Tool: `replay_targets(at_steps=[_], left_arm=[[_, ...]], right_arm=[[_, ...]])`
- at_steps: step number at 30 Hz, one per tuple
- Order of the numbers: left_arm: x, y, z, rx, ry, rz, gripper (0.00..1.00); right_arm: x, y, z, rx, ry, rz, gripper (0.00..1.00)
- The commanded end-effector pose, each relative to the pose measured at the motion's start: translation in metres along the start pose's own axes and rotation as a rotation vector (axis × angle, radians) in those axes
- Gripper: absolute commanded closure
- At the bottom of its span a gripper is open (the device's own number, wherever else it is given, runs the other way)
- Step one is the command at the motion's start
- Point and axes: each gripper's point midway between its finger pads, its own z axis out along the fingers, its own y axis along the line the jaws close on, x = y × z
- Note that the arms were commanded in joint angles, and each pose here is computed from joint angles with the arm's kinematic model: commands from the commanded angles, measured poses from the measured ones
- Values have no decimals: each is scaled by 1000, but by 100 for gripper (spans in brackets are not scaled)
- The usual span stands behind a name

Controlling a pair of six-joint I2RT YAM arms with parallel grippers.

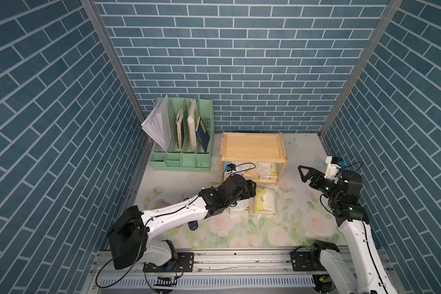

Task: Remove the tissue boxes from the shelf
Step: Move the shelf to the center of the board.

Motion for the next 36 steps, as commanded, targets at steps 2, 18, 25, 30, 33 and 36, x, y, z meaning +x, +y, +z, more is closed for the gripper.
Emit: replay_targets(at_steps=[2,18,25,30,33,36], left_arm=[[-26,41,-22,-162,-115,58,11],[-99,110,-7,-103,-78,47,0],[-106,125,13,-132,-66,26,0],[-124,130,25,-126,-68,32,0],[-131,128,34,-108,-53,30,0],[-138,125,41,-100,-50,30,0]], right_arm=[[23,2,8,-76,57,17,0],[61,-1,71,-125,186,71,0],[56,-5,88,-123,203,71,0],[50,-11,102,-99,204,53,0],[42,-14,110,-85,193,42,0],[33,-13,119,-88,186,31,0]])
